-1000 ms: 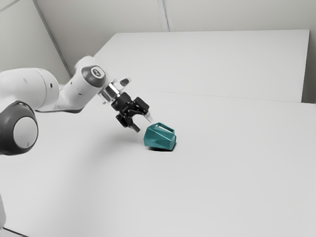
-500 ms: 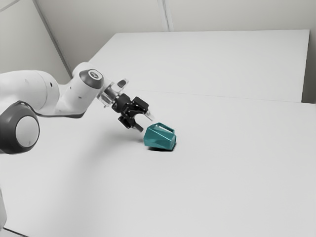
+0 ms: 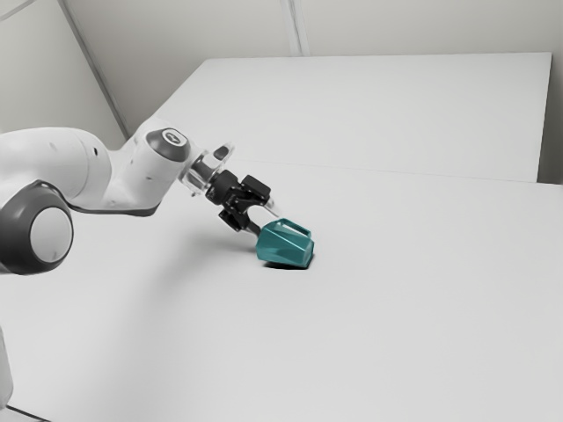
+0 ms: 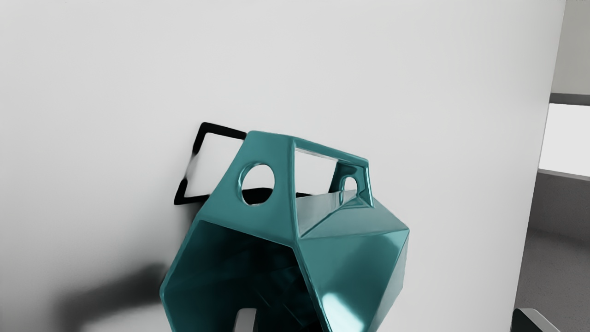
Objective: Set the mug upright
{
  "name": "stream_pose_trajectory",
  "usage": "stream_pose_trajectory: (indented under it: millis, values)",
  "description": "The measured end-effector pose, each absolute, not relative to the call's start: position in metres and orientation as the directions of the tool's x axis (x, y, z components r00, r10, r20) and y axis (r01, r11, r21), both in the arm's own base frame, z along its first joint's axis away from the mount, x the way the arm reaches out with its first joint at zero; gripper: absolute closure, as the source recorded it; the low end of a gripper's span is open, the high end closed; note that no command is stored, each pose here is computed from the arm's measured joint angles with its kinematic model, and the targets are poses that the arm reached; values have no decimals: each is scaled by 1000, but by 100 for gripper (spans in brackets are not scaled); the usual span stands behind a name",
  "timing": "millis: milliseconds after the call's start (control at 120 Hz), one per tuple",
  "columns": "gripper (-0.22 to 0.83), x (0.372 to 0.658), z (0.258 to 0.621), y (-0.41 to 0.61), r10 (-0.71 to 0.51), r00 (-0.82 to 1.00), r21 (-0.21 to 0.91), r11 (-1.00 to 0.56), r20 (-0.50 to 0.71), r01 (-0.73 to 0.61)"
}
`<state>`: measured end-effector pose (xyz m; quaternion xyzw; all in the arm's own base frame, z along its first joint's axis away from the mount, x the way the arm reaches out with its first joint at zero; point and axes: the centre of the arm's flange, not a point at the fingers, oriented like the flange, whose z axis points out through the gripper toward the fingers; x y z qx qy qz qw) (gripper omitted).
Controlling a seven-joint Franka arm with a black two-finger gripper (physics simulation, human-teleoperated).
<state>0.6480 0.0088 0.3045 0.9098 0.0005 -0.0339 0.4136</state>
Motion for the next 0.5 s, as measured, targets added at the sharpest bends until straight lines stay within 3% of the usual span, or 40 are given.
stream_pose_trajectory:
  millis: [500]
  values:
    - [0,658,294,-3,0,1000,740,-672,-1,1]
